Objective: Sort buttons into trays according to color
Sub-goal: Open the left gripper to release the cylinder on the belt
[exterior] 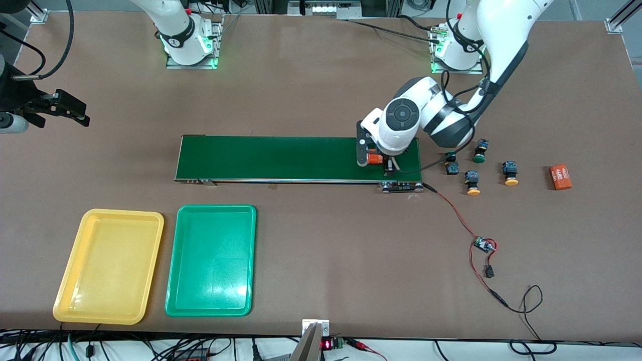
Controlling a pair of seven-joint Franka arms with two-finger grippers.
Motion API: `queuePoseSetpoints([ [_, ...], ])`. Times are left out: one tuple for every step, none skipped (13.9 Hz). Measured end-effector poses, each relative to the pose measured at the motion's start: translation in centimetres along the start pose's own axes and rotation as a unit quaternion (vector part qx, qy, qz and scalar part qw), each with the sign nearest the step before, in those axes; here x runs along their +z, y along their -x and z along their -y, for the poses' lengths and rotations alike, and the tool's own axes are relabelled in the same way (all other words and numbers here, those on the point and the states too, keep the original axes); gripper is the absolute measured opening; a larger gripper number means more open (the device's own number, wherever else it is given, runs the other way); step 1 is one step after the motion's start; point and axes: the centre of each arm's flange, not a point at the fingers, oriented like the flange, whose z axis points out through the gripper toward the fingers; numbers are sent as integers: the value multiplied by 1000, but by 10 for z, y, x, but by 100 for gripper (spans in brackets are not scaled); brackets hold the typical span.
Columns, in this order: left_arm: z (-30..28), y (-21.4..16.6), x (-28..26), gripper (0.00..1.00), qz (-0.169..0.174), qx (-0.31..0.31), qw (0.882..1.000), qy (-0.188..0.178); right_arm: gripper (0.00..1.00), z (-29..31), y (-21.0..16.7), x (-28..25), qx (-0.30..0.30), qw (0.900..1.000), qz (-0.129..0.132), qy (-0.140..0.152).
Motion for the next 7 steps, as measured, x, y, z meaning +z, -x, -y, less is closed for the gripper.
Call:
queuePoseSetpoints([
  [10, 14, -11, 100, 5, -23, 1000, -1, 100, 0, 0, 0, 0, 1000, 0, 0],
  [19, 34, -23, 100, 11, -56, 998, 0, 100, 0, 0, 0, 0, 1000, 0, 0],
  [29, 56, -33, 100, 17, -96, 995, 3, 100, 0, 0, 0, 0, 1000, 0, 0],
  [38, 80, -41, 100, 22, -142, 990, 6, 100, 0, 0, 0, 0, 1000, 0, 0],
  [47, 103, -46, 100, 27, -189, 982, 11, 100, 0, 0, 0, 0, 1000, 0, 0],
  [55, 127, -48, 100, 33, -242, 970, 18, 100, 0, 0, 0, 0, 1000, 0, 0],
  [64, 148, -50, 100, 35, -295, 955, 21, 100, 0, 0, 0, 0, 1000, 0, 0],
])
